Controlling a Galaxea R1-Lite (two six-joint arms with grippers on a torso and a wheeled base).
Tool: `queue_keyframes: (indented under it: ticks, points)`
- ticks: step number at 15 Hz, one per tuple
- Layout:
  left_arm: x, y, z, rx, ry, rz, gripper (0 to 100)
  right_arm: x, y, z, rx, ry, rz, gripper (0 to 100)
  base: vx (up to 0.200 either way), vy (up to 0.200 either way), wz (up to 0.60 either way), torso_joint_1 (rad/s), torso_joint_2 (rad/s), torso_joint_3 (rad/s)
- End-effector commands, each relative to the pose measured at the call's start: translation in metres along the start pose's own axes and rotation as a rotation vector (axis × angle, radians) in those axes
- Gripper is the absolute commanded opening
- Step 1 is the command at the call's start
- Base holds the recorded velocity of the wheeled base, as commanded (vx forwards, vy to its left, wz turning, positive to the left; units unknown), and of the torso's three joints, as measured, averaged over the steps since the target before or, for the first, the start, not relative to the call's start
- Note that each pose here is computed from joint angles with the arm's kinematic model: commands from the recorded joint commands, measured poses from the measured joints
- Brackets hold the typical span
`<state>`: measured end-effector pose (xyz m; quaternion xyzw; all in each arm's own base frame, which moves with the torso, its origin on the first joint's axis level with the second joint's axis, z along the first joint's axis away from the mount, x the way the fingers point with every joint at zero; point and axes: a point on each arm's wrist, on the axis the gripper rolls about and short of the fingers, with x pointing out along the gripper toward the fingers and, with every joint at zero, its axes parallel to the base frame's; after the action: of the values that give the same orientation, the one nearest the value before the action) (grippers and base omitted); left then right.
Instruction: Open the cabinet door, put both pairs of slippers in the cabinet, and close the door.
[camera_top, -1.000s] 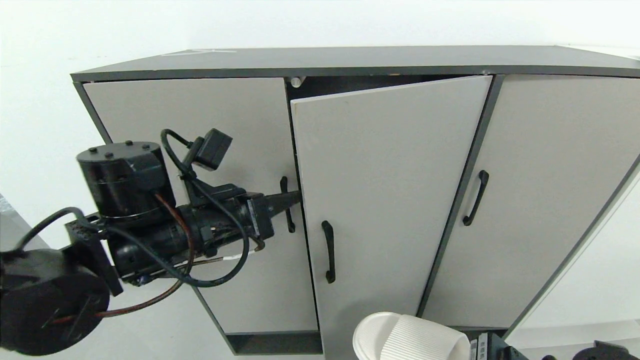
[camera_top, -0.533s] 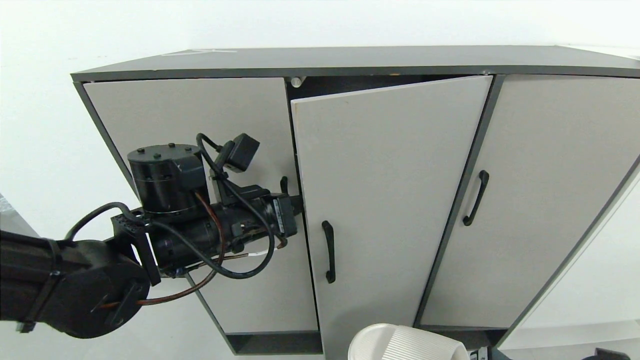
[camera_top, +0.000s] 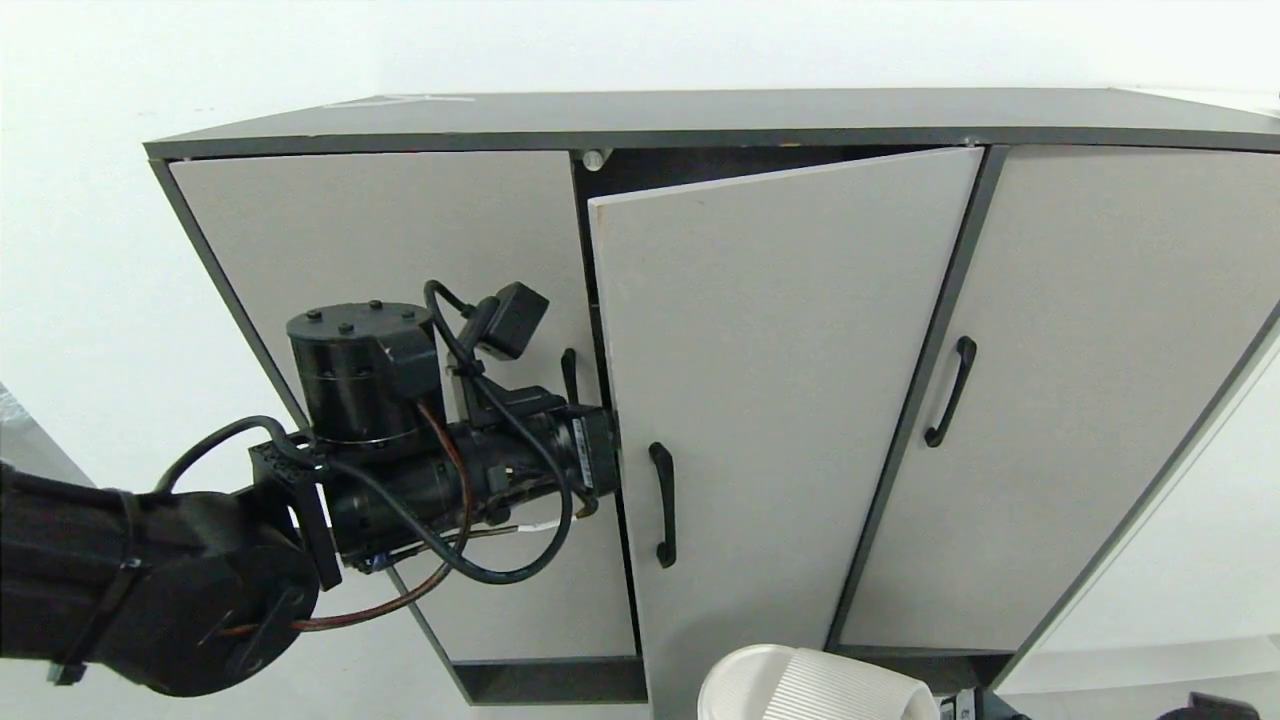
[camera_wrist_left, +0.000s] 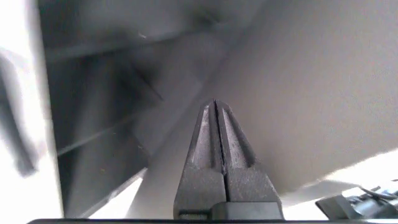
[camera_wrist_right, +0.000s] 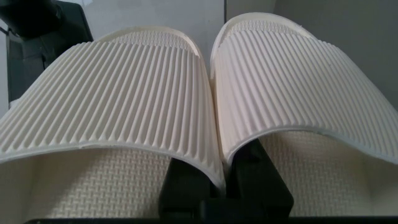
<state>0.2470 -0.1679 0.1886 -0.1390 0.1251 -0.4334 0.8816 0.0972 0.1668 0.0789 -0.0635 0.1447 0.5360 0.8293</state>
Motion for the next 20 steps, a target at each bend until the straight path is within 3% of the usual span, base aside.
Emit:
queue_keyframes:
  ticks: [1, 6, 8, 10, 12, 14, 15, 17, 19, 20]
  points:
    - [0.003, -0.011, -0.004, 0.002, 0.010, -0.021, 0, -0.001, 0.000, 0.001, -0.001, -0.007, 0.002, 0, -0.200, 0.000, 0.00, -0.002, 0.01, 0.002]
    - [0.030, -0.025, -0.015, 0.014, 0.017, -0.051, 0, -0.003, 0.001, 0.004, -0.004, -0.022, 0.004, 0, -0.200, 0.000, 0.00, -0.001, 0.00, 0.004]
    - [0.054, -0.012, -0.009, 0.026, -0.066, 0.010, 0, -0.004, 0.001, 0.004, -0.005, -0.027, 0.003, 0, -0.100, 0.000, 0.00, -0.001, 0.00, 0.001]
    - [0.071, -0.005, -0.008, 0.029, -0.081, 0.027, 0, -0.003, 0.001, 0.004, -0.004, -0.025, 0.003, 0, 0.000, 0.000, 0.00, 0.000, 0.00, 0.000]
    - [0.088, -0.010, -0.017, 0.029, -0.073, 0.023, 0, -0.003, 0.001, 0.004, -0.004, -0.025, 0.003, 0, 0.000, 0.000, 0.00, 0.000, 0.00, 0.000]
    - [0.103, -0.029, -0.023, 0.034, -0.089, 0.015, 0, -0.003, 0.001, 0.003, -0.004, -0.021, 0.003, 0, 0.000, 0.000, 0.00, 0.000, 0.00, 0.000]
    - [0.108, -0.044, -0.024, 0.038, -0.089, -0.026, 0, -0.003, 0.000, 0.003, -0.003, -0.019, 0.001, 0, 0.000, 0.000, 0.00, 0.000, 0.00, 0.000]
    - [0.109, -0.090, -0.039, 0.054, -0.064, -0.147, 0, -0.003, 0.000, 0.003, -0.003, -0.019, 0.000, 0, 0.000, 0.000, 0.00, 0.000, 0.00, 0.000]
    - [0.101, -0.127, -0.055, 0.079, -0.110, -0.281, 0, -0.003, 0.000, 0.003, -0.003, -0.018, 0.000, 0, 0.000, 0.000, 0.00, 0.000, 0.00, 0.000]
    - [0.101, -0.128, -0.061, 0.088, -0.113, -0.289, 0, -0.003, 0.000, 0.003, -0.003, -0.018, 0.000, 0, 0.000, 0.000, 0.00, 0.000, 0.00, 0.000]
